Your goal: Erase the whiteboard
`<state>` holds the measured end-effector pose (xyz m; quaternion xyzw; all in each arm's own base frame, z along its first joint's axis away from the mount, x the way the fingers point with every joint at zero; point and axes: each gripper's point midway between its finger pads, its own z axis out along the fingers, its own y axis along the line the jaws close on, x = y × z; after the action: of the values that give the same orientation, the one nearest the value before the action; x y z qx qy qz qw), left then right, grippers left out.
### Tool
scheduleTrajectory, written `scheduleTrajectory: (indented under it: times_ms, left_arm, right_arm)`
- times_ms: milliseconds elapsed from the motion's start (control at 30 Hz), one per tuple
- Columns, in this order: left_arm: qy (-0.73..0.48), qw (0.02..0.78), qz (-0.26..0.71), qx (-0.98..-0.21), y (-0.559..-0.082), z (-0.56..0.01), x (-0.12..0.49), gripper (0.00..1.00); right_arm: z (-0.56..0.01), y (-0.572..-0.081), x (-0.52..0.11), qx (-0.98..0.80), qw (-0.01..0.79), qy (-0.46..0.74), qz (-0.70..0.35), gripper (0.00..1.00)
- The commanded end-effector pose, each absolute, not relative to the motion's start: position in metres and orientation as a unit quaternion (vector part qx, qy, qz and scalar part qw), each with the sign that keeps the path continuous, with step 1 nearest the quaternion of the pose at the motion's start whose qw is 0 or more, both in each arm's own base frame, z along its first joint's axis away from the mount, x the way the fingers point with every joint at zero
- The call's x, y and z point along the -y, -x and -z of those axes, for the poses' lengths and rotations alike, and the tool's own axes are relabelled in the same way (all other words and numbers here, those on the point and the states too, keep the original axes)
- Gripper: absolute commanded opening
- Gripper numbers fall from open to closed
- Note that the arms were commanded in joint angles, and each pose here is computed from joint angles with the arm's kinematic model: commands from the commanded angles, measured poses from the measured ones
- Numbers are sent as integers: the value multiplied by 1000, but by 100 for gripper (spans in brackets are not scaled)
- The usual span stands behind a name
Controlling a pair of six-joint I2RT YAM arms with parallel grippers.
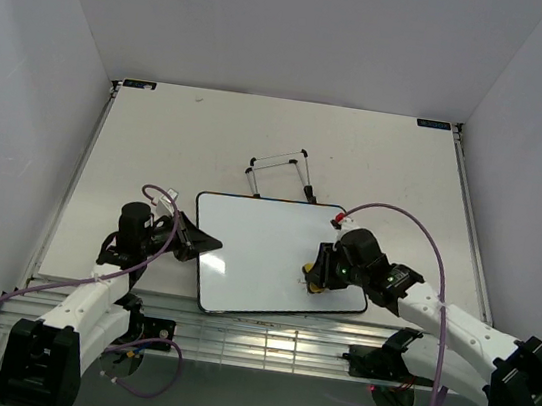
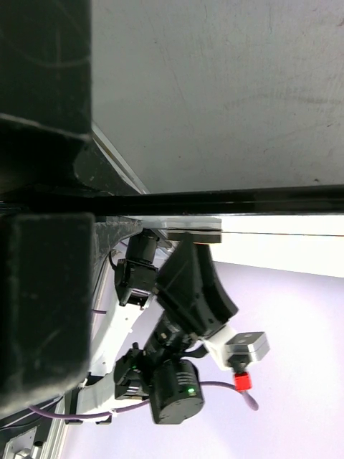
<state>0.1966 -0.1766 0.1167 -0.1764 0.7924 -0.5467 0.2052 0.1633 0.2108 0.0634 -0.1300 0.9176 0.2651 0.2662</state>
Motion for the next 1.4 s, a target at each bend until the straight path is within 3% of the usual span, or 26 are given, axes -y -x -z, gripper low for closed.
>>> scheduleTrajectory:
  times_ms: [0, 333, 633, 1067, 1367]
  left_arm:
    - [155, 281, 522, -791, -220, -128, 169, 0]
    - [153, 285, 522, -789, -222, -132, 169, 0]
    - [153, 285, 522, -789, -220, -130, 169, 0]
    - [149, 285, 530, -785, -218, -136, 170, 0]
    - [145, 286, 535, -782, -215, -137, 171, 0]
  right_arm:
    - [-41, -98, -214, -930, 150, 167, -290, 16]
    - [-43, -83, -246, -925, 147, 227, -267, 16]
    - [-11, -122, -153, -974, 174, 77, -120, 19]
    - [4, -160, -90, -979, 172, -90, -69, 18]
    - [2, -166, -83, -975, 160, -124, -89, 18]
